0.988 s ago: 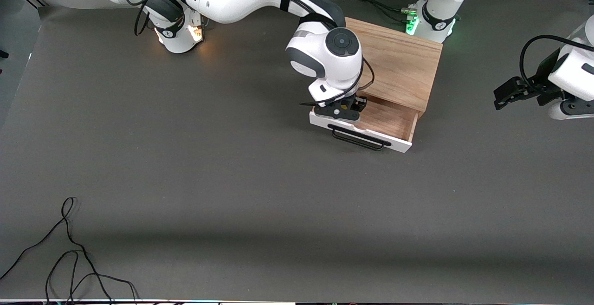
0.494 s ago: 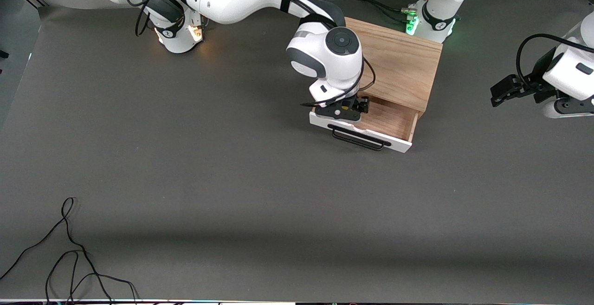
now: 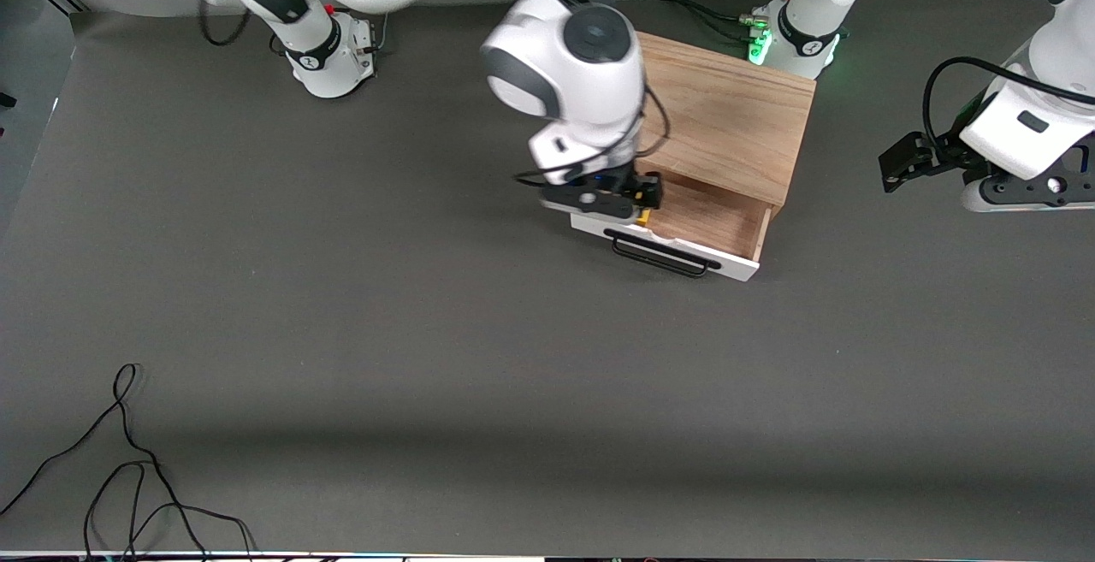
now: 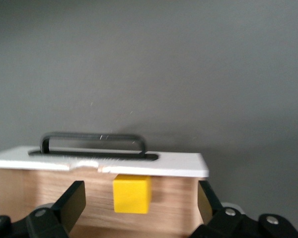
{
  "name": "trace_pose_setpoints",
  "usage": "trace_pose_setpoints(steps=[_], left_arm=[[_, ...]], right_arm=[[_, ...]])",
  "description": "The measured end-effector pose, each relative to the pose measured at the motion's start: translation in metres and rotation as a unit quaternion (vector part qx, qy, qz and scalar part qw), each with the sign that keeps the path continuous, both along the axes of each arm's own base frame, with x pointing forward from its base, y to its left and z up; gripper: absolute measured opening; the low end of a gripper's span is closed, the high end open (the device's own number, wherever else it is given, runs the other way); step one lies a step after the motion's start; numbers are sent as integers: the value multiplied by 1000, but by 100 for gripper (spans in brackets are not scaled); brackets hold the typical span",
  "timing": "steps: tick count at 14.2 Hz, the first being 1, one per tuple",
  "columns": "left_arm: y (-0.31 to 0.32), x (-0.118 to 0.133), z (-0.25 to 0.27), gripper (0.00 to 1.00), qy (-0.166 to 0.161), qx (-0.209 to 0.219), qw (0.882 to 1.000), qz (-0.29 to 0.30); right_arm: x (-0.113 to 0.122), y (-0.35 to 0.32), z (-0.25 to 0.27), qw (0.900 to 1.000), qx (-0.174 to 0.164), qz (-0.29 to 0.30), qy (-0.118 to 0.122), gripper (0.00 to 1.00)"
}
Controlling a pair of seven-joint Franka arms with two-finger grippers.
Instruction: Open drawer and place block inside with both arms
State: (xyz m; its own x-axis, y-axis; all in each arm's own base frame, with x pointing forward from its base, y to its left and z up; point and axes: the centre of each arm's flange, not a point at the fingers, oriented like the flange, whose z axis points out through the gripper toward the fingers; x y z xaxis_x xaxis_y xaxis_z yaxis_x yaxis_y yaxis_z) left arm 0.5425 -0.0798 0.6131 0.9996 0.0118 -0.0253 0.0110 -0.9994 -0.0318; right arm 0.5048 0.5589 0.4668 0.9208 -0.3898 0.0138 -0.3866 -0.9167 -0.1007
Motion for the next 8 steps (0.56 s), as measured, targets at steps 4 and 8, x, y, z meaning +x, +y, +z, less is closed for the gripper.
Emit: trace_pose_setpoints(steps=[4, 8], left_arm=[[5, 1, 0, 100, 0, 0, 1000, 5], [3, 0, 0, 100, 0, 0, 1000, 3]], right_arm=[[65, -141, 70, 1000, 0, -16, -5, 100], [102, -298, 115, 1000, 9, 25, -16, 100]])
